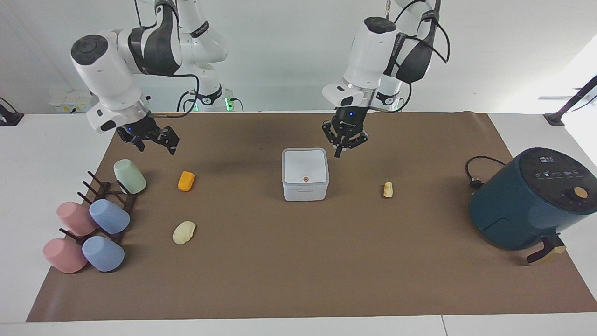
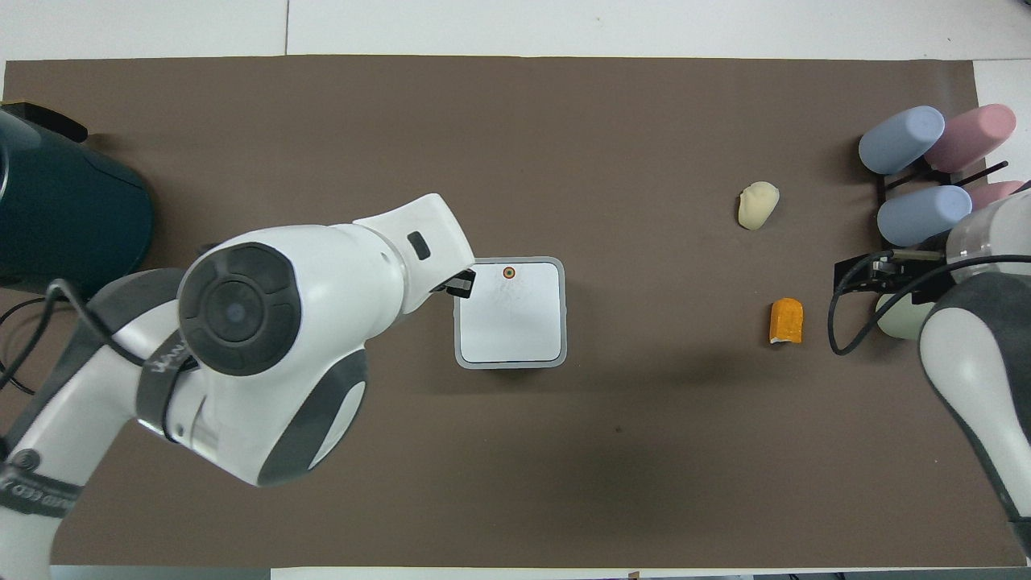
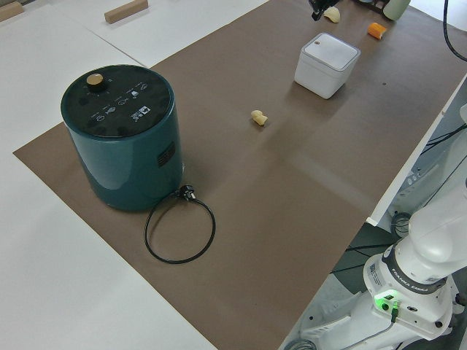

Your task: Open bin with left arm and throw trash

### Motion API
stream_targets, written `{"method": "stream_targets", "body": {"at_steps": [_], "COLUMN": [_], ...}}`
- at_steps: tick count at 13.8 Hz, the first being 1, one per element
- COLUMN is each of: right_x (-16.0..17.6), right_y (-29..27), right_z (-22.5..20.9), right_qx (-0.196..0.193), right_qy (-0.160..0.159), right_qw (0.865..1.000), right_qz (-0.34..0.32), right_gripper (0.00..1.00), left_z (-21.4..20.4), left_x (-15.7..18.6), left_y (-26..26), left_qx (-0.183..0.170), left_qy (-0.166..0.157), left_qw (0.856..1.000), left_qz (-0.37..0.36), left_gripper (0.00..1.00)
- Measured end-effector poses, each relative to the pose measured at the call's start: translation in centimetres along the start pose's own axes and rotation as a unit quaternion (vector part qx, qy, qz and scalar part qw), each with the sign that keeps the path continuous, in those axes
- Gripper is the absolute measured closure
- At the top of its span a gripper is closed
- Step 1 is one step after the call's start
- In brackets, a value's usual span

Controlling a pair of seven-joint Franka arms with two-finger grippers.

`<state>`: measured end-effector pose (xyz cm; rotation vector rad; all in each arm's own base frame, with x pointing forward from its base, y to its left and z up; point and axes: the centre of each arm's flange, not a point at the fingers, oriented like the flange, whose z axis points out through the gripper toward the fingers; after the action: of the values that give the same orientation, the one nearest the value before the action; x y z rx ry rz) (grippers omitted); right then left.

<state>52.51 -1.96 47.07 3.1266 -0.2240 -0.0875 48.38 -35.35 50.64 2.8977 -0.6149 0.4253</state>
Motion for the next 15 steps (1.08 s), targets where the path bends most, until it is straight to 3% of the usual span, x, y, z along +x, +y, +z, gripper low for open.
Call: {"method": "stream_targets", "body": {"at_steps": [6,13,15], "right_x": [-0.5,-1.6,-1.8], "right_y": [0.2,-1.0,-1.1], "right_z": [12.7,15.6,16.3], "right_qx": [0.001,0.001,0.001], "right_qy": [0.011,0.008,0.009], "right_qw": [1.0,1.0,1.0], "right_qz": [-0.002,-0.016,-0.02], "right_gripper": [0.0,0.12,0.26], "left_z": [7.3,10.1,10.1], "left_x": [0.3,-1.3,-1.3], "left_y": [2.6,5.1,5.1], "left_qx": [-0.006,-0.009,-0.009], "left_qy": [0.012,0.001,-0.001], "left_qw": [1.0,1.0,1.0], "left_qz": [0.006,0.019,0.019], "left_gripper": [0.99,0.99,0.99]}}
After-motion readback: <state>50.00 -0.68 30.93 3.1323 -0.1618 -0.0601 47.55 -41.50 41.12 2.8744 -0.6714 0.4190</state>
